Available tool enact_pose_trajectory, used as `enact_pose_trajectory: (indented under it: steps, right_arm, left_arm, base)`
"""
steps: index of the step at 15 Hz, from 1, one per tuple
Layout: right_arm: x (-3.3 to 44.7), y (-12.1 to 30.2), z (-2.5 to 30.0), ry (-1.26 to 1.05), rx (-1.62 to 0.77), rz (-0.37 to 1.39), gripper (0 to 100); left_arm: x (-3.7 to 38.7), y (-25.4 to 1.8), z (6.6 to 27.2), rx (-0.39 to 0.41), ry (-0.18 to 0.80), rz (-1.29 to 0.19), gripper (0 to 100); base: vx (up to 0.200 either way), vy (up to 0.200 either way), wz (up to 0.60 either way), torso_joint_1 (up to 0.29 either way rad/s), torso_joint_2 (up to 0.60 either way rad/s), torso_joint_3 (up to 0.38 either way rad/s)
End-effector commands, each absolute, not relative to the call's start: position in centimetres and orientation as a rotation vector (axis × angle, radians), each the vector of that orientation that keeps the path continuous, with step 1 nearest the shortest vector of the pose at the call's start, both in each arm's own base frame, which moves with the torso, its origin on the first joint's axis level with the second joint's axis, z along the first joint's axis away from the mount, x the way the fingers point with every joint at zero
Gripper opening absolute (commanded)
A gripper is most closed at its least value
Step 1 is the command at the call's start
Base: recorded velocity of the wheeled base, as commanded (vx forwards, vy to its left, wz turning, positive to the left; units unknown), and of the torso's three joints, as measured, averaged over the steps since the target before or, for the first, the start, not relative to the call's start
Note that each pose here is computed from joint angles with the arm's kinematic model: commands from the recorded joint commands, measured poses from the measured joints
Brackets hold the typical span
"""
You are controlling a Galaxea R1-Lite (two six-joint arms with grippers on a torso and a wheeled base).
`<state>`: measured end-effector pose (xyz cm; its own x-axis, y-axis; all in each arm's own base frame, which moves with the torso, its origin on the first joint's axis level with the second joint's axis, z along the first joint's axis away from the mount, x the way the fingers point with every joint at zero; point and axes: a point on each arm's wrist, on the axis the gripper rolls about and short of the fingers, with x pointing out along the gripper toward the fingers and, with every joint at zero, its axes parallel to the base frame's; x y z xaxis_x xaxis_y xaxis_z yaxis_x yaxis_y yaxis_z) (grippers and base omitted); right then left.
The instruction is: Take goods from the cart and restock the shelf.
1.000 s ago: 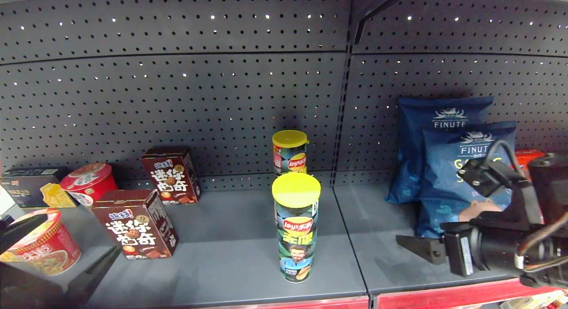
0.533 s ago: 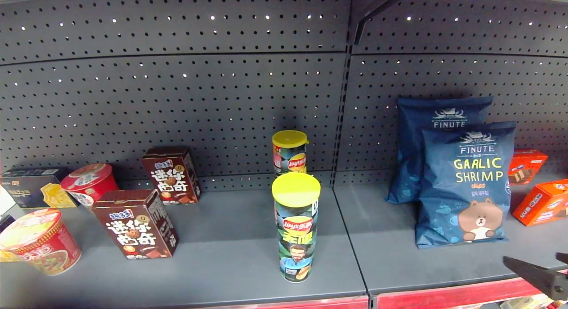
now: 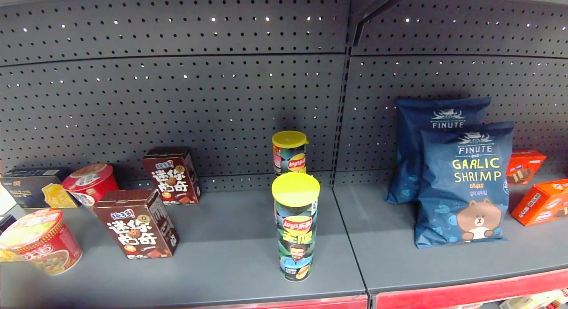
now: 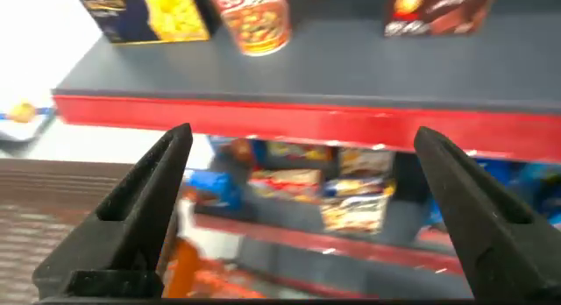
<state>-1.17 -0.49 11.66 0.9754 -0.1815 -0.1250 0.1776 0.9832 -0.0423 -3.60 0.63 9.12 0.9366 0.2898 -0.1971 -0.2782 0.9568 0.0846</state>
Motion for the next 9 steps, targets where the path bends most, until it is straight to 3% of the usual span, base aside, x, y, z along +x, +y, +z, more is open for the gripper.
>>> enact_pose_trajectory:
  steps: [1, 7, 9]
  right_arm:
    - [-2.73, -0.46, 8.45, 0.004, -0.067, -0.206, 100]
    - [-2.7, -0.38, 8.41, 0.007, -0.104, -0.17, 100]
    - [-2.71, -0.39, 8.43, 0.004, -0.081, -0.173, 100]
  left_arm:
    - [-4.03, 0.63, 8.82, 0.007, 0.155, 0.264, 100]
    - [-3.99, 0.46, 8.83, 0.019, 0.156, 0.183, 100]
    - [-3.99, 0.46, 8.83, 0.016, 0.156, 0.184, 100]
  base:
    - [0.0, 0.0, 0.0, 0.0, 0.0, 0.0]
    - [0.0, 0.0, 0.0, 0.0, 0.0, 0.0]
    - [0.0, 0.0, 0.6, 0.007, 0.0, 0.002]
